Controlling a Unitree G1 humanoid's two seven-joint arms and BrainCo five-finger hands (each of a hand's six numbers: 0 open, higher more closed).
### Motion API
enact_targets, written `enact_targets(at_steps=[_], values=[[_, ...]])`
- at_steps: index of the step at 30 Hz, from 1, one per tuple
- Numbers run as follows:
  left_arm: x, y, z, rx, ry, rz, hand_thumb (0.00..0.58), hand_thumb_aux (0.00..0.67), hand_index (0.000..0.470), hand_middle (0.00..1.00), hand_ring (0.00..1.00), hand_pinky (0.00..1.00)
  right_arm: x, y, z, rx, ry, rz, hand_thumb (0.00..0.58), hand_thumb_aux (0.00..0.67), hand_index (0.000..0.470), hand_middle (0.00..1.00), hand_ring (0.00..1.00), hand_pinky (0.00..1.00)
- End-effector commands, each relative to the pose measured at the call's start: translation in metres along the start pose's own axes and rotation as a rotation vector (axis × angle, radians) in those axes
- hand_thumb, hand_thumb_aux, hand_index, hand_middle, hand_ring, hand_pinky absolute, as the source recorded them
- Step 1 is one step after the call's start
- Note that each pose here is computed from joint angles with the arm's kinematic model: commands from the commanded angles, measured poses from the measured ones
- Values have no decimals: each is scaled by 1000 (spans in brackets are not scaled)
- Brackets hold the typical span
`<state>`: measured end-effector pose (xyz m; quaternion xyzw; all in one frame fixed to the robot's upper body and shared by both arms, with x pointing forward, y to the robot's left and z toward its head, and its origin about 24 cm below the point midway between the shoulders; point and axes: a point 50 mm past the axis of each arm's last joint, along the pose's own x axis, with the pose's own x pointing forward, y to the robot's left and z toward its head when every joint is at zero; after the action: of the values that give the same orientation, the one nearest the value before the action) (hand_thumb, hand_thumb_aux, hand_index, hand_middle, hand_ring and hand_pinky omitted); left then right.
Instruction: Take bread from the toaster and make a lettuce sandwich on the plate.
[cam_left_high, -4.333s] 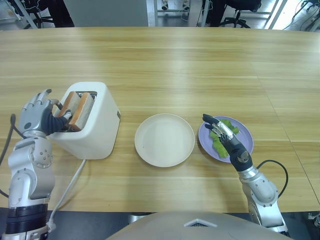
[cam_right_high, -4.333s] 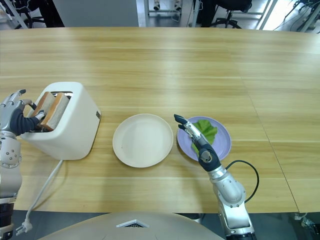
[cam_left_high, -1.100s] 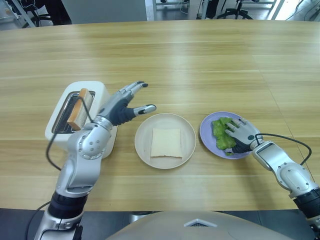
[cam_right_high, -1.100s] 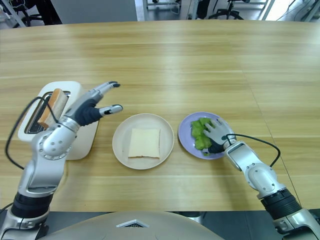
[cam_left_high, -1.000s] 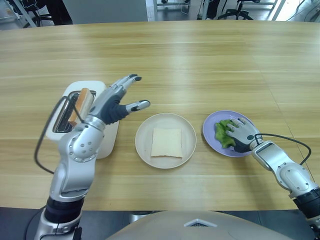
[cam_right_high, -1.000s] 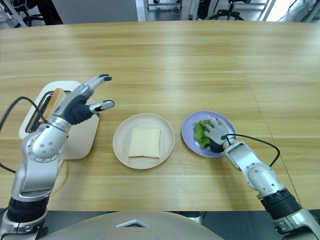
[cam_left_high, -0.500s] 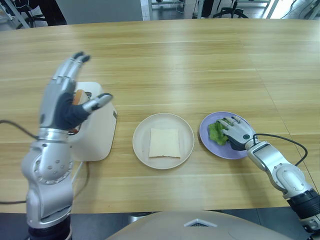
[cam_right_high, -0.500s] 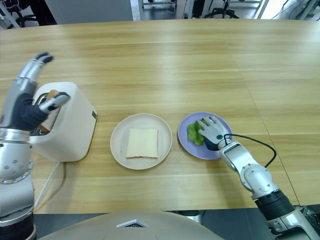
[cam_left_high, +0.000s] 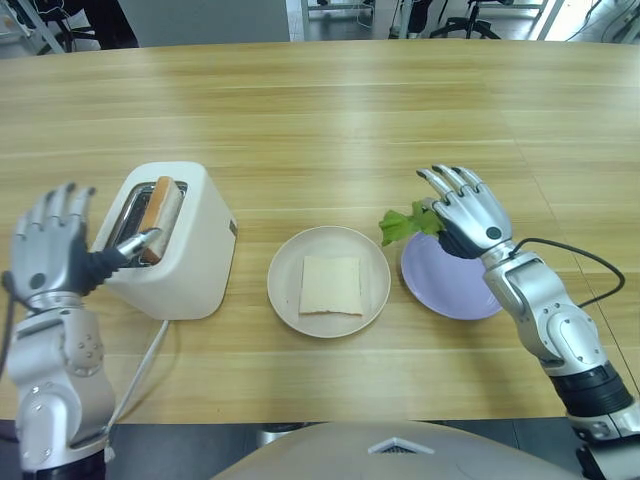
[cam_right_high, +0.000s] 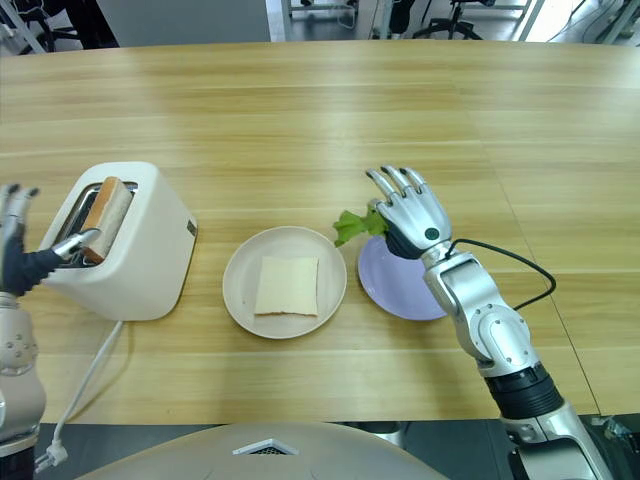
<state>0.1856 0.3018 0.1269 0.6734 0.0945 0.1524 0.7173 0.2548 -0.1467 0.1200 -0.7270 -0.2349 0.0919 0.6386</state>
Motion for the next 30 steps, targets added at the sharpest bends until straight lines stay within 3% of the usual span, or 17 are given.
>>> enact_targets(at_steps=[1, 7, 8, 9, 15, 16, 17, 18, 24, 30], values=[[8, -11, 13, -16, -39, -80, 0, 0, 0, 0, 0, 0, 9, -5, 17, 37, -69, -17, 580, 670, 460, 0, 0, 0], [19, -19, 30, -16, -84, -167, 0, 0, 0, 0, 0, 0, 21, -6, 33, 64, -120, -32, 580, 670, 460, 0, 0, 0], [21, -19, 31, -15, -85, -167, 265, 176, 121, 0, 0, 0, 23, -6, 36, 73, -128, -34, 580, 670, 460, 0, 0, 0], [23, -18, 32, -22, -85, -160, 580, 670, 460, 0, 0, 0, 25, -5, 42, 82, -145, -37, 580, 670, 460, 0, 0, 0], [28, -4, 30, -44, -91, -66, 580, 670, 460, 0, 0, 0, 28, 8, 76, 129, -250, -5, 580, 670, 460, 0, 0, 0], [29, 1, 30, -52, -100, -33, 580, 670, 460, 545, 545, 545, 29, 13, 79, 132, -258, 8, 580, 670, 460, 0, 0, 0], [30, 5, 31, -58, -116, -7, 580, 670, 460, 937, 937, 937, 30, 19, 83, 138, -262, 19, 580, 670, 460, 0, 0, 0], [30, 9, 32, -69, -128, 15, 580, 670, 460, 1000, 1000, 1000, 31, 24, 86, 141, -268, 26, 580, 670, 460, 0, 0, 0], [32, 25, 37, -152, -182, 138, 580, 670, 460, 1000, 1000, 1000, 34, 42, 104, 175, -308, 48, 580, 670, 460, 0, 0, 0], [29, 59, 43, -236, -255, 356, 580, 670, 460, 1000, 1000, 1000, 19, 72, 110, 133, -354, 177, 580, 670, 460, 0, 0, 0]])
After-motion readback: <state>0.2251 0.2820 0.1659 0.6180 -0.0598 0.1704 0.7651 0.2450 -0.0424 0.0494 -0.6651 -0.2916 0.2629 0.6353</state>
